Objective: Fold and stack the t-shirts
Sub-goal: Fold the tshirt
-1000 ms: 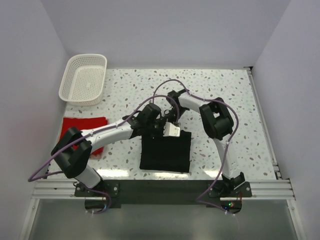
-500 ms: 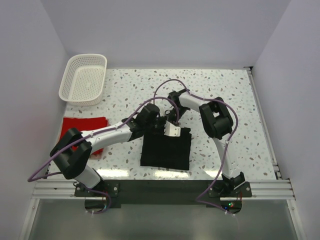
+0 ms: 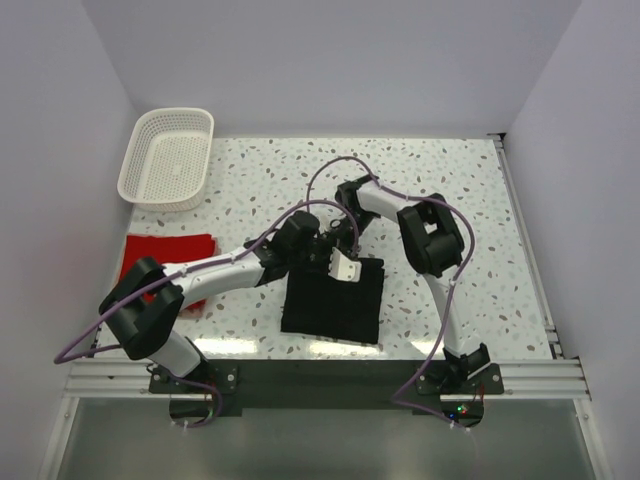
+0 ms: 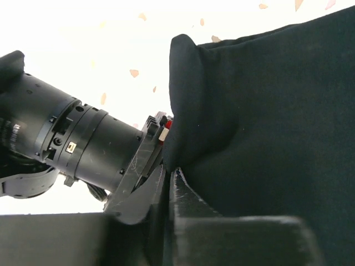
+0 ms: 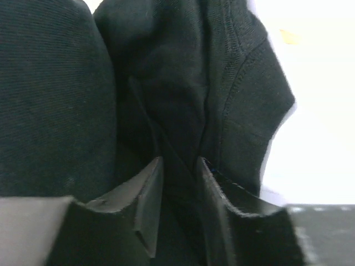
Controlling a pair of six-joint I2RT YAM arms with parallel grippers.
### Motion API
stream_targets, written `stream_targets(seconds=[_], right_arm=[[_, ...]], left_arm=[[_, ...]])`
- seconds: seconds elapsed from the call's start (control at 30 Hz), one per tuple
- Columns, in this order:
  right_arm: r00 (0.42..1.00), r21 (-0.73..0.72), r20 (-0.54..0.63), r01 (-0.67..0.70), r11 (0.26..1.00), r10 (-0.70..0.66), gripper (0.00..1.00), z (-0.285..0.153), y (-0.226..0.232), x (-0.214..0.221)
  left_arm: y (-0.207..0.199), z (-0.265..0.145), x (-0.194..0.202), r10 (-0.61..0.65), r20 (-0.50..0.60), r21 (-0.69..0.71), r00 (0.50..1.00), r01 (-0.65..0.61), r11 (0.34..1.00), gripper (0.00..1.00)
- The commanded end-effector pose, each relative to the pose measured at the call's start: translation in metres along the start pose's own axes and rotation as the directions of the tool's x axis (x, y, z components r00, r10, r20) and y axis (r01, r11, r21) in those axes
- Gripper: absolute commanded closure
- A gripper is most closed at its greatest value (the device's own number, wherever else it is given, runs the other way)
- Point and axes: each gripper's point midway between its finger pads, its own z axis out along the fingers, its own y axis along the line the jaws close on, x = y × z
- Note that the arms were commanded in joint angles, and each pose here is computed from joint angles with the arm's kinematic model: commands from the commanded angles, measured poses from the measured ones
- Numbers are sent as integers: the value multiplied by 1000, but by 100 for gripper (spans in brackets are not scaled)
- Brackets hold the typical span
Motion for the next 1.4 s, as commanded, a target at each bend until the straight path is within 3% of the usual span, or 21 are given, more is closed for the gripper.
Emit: stream_targets(seconds=[0.0, 0.17, 0.27, 0.33, 0.53, 0.7, 0.87, 1.03, 1.2, 1.37], right_arm=[[995, 86, 7, 101, 991, -101, 60, -23, 2, -8], [993, 197, -15, 121, 973, -121, 55, -55, 5, -6], [991, 248, -40, 137, 959, -131, 44, -74, 4, -3], [990, 298, -65, 138, 945, -124, 34, -93, 1, 1], [993, 385, -32, 116, 916, -113, 30, -137, -6, -3], [996, 396, 3, 80, 915, -88, 29, -169, -5, 1], [999, 356, -20, 50, 933, -46, 28, -165, -2, 29], [999, 363, -11, 50, 931, -49, 27, -154, -6, 38], [1000, 317, -23, 26, 948, -20, 27, -132, -13, 52], [999, 257, -42, 10, 966, 0, 30, -116, -8, 64]], left_arm=[[14, -1, -9, 44, 37, -74, 998, -41, 996, 82], [18, -7, -15, 41, 54, -83, 998, -36, 996, 66], [17, -20, -23, -1, 79, -42, 997, 4, 999, 64], [1, -31, -17, -100, 54, 47, 994, 97, 994, 63], [-17, -57, -3, -257, 16, 129, 966, 253, 959, 58], [4, -73, 22, -406, -20, 95, 914, 406, 909, 52], [18, -64, 69, -517, -131, 129, 846, 532, 837, 52], [43, -45, 101, -611, -169, 169, 774, 633, 755, 51], [53, -35, 103, -622, -160, 201, 766, 643, 739, 49], [38, -24, 111, -641, -193, 256, 743, 669, 698, 48]])
